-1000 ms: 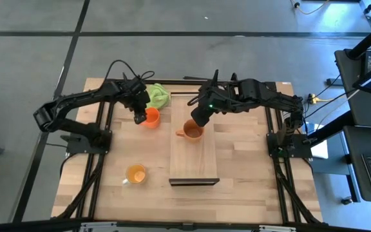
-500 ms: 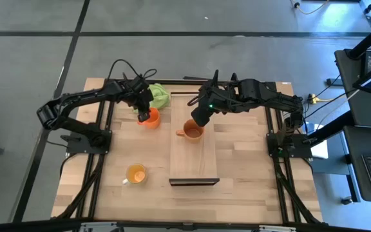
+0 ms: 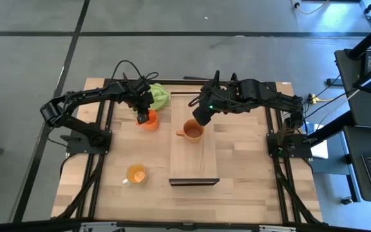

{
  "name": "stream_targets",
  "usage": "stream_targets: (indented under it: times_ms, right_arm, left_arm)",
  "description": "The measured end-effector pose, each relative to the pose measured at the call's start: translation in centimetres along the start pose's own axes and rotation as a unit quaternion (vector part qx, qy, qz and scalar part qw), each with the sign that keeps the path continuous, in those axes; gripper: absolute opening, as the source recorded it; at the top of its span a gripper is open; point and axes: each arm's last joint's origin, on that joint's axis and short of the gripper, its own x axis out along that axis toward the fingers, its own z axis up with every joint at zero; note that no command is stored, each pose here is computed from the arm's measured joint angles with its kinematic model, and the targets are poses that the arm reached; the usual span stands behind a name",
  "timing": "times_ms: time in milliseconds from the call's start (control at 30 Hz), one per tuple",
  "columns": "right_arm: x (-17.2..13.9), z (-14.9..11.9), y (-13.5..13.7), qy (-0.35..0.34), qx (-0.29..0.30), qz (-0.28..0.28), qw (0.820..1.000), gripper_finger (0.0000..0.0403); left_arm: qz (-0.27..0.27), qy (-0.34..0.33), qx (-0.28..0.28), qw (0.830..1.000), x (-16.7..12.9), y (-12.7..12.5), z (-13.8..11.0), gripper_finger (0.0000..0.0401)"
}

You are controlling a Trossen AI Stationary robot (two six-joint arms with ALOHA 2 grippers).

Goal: Stack small to large cups/mugs on shelf
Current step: Put the orange mug on the shelf

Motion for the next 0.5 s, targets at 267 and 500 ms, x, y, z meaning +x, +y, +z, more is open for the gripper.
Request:
stream_targets:
  times_ms: [267,500]
  right_arm:
    - [0.0,0.0,-0.3,-0.018,-0.003,-0.033,0.999,0.0164]
    - [-0.9,0.3,-1.3,-0.048,0.023,-0.055,0.997,0.0160]
  left_arm:
    - [-0.006,0.011,0.000,1.000,-0.6,-0.3,0.3,0.0006]
    - [0.024,-0.035,0.036,0.998,-7.5,-1.5,5.4,0.0003]
